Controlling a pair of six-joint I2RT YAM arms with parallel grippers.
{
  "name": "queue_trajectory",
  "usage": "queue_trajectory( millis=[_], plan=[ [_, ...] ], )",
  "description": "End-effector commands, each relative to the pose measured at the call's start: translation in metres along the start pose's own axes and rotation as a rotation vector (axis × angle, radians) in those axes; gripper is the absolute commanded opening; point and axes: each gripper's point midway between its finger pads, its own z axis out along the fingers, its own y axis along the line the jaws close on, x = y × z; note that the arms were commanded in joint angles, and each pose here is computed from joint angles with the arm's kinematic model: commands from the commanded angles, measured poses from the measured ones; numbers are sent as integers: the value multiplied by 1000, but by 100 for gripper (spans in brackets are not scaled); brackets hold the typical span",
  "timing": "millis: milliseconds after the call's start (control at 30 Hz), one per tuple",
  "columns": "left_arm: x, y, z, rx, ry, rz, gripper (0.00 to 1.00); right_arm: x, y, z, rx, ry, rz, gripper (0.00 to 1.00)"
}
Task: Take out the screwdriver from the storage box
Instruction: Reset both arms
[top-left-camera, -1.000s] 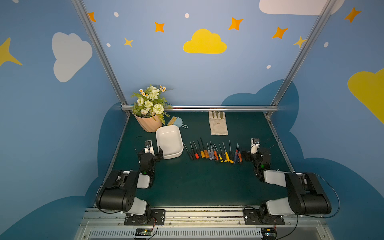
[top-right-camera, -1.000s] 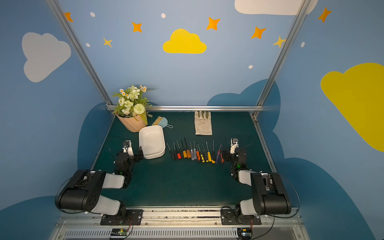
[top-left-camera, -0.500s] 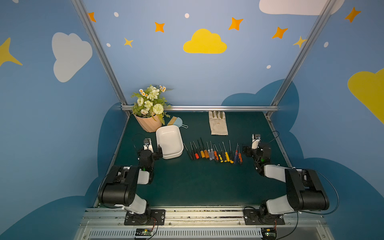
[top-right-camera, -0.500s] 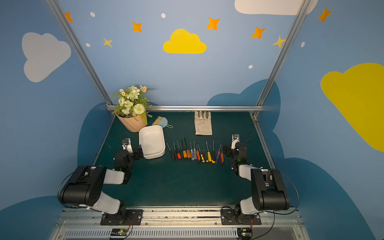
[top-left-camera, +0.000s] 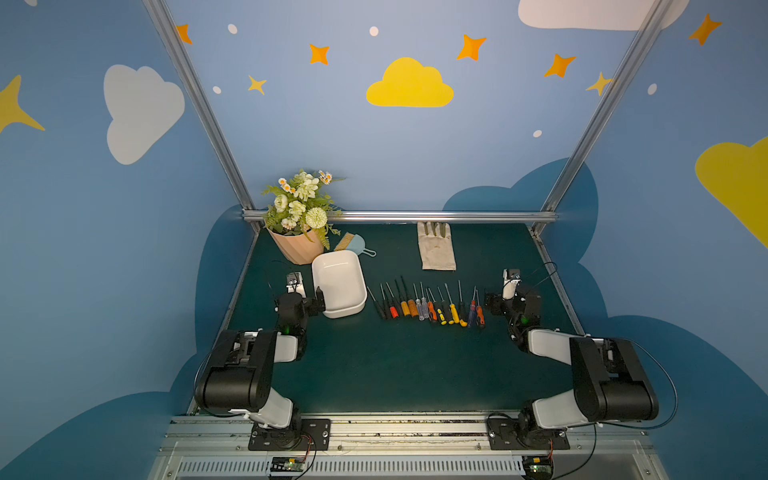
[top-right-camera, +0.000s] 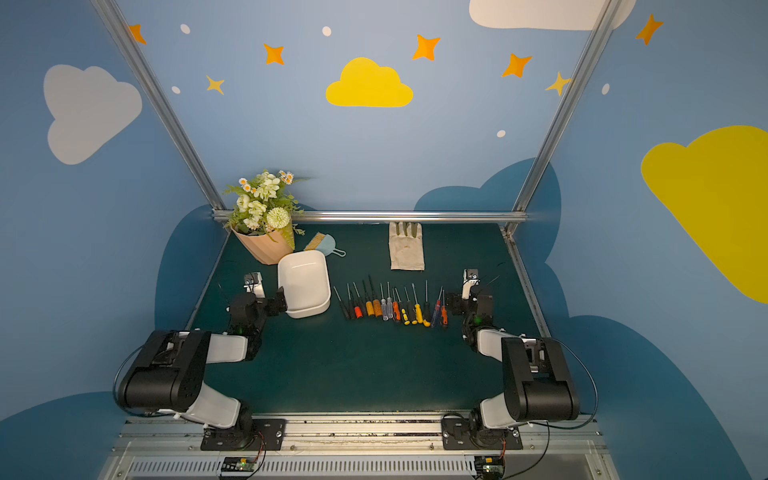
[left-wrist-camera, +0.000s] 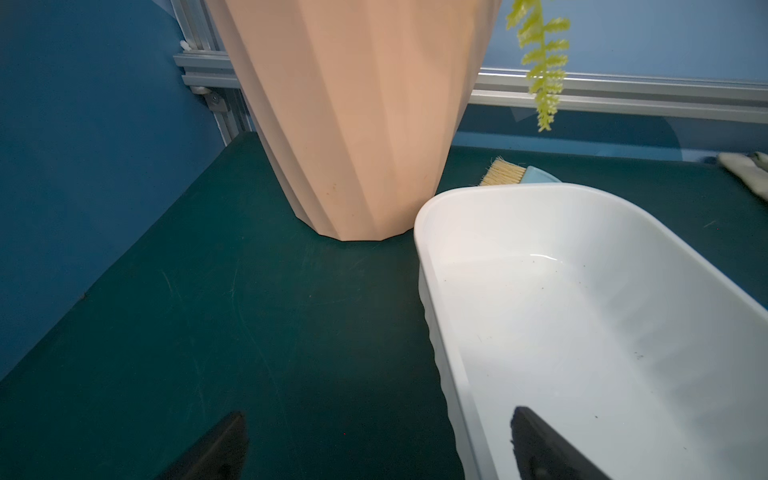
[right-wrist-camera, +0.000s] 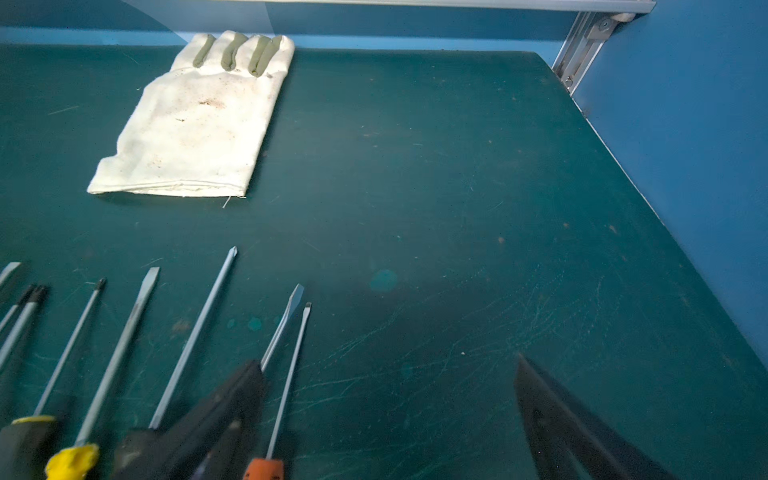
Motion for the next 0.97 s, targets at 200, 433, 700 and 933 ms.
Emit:
queue_trajectory(
  millis=[200, 433, 700, 933],
  plan=[
    [-1, -2, 1, 10, 11, 10, 100, 0, -3, 1, 12, 9, 6, 96],
    [0, -2, 1, 13, 12, 11, 100, 0, -3, 1, 13, 9, 7, 96],
    [-1, -2, 2, 12, 14, 14, 100, 0, -3, 2, 13, 10, 8, 96],
    [-1, -2, 1, 11, 13, 15, 100, 1, -3, 2, 13, 10, 6, 96]
  ],
)
